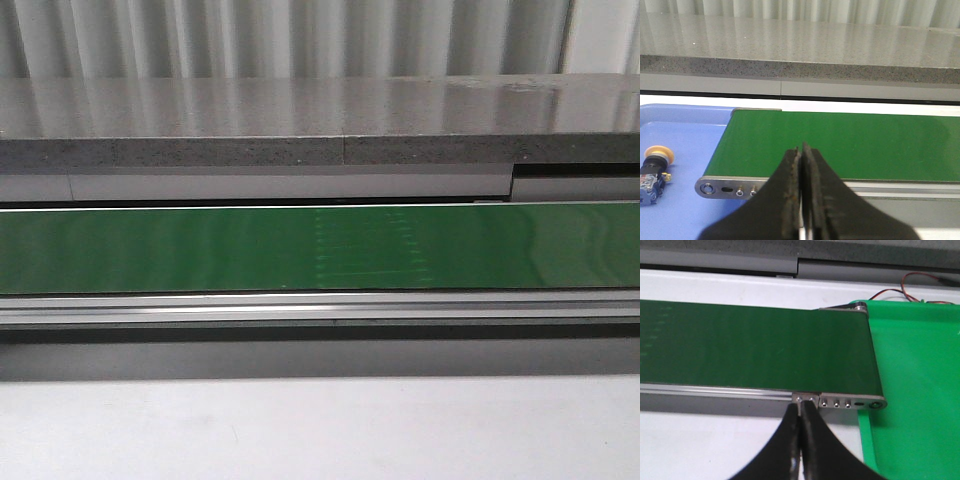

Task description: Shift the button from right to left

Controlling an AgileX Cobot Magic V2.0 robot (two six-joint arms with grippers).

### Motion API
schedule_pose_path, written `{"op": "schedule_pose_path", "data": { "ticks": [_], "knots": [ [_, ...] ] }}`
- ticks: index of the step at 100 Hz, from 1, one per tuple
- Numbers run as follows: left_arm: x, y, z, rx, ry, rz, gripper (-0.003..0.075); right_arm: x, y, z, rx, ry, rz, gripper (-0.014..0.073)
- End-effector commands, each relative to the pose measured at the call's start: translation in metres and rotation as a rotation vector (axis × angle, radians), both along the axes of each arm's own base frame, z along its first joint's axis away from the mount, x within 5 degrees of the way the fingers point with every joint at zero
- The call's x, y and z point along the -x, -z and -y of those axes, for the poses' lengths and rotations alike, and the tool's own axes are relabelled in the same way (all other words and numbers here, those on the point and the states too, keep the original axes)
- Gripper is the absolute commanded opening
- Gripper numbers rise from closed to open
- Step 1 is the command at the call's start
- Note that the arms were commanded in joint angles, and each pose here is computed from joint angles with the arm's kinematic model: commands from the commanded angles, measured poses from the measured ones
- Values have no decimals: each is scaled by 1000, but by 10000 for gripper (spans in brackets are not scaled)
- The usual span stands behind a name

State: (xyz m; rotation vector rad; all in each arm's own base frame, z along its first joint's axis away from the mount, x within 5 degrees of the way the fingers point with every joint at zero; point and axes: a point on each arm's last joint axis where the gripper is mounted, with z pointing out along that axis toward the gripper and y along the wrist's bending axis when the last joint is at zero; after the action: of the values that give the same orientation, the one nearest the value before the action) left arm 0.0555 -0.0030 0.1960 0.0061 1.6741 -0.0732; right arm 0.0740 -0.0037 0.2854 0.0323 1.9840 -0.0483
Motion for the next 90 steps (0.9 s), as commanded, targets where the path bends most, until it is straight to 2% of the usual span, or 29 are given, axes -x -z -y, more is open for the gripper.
{"op": "schedule_pose_path", "data": {
  "ticks": [1, 17, 29, 60, 75, 90],
  "knots": [
    [1, 0, 0, 11, -1, 86, -20, -5, -18, 2, 31, 12, 169, -66],
    [1, 0, 0, 11, -1, 86, -20, -9, -11, 3, 14, 36, 436, -66],
    [1, 0, 0, 11, -1, 86, -20, -5, 9, 3, 1, 39, 543, -66],
    [1, 0, 0, 11, -1, 86, -20, 17, 66, 4, 11, 81, 585, -66],
    [1, 0, 0, 11, -1, 85, -20, 20, 71, 4, 8, 84, 553, -66],
    [1, 0, 0, 11, -1, 85, -20, 21, 68, 3, 10, 82, 587, -66]
  ]
}}
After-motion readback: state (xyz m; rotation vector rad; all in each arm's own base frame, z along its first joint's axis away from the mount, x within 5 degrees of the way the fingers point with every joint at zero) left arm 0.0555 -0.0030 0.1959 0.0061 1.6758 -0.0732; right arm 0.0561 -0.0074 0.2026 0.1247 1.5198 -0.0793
